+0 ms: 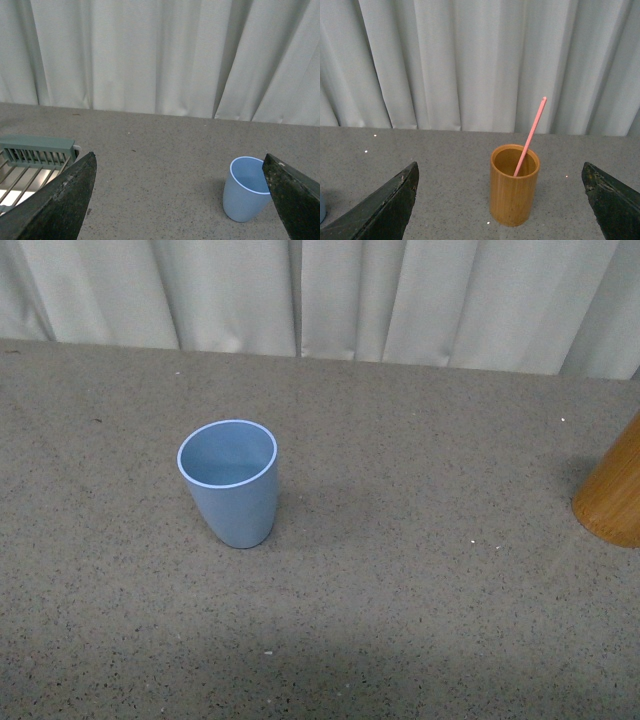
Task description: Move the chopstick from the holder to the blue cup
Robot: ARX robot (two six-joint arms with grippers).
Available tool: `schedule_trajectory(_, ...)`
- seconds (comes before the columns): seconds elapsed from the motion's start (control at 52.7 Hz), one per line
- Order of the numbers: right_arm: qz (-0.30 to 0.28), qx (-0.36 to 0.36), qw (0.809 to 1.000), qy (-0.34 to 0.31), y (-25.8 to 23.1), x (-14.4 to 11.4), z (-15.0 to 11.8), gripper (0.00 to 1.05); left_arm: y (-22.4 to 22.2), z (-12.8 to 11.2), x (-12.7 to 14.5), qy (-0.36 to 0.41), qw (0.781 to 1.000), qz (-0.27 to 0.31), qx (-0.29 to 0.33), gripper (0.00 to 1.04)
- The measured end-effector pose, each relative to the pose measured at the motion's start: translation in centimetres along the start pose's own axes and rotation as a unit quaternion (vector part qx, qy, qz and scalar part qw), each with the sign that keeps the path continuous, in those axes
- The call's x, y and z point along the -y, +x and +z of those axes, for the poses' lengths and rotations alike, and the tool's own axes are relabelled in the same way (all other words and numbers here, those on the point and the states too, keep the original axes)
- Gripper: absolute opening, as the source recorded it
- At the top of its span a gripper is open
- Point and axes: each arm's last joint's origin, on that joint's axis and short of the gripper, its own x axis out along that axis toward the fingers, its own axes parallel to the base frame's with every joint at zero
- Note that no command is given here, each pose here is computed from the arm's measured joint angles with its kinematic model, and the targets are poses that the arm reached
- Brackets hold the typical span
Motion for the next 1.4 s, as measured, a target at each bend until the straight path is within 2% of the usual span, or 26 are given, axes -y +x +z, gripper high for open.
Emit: schedule_trajectory(1.405, 0.000, 0.000, 1.000, 0.000, 0.00, 0.00, 0.00, 0.95, 0.00, 0.00, 0.00, 0.000, 1.000, 0.000, 0.000, 0.98)
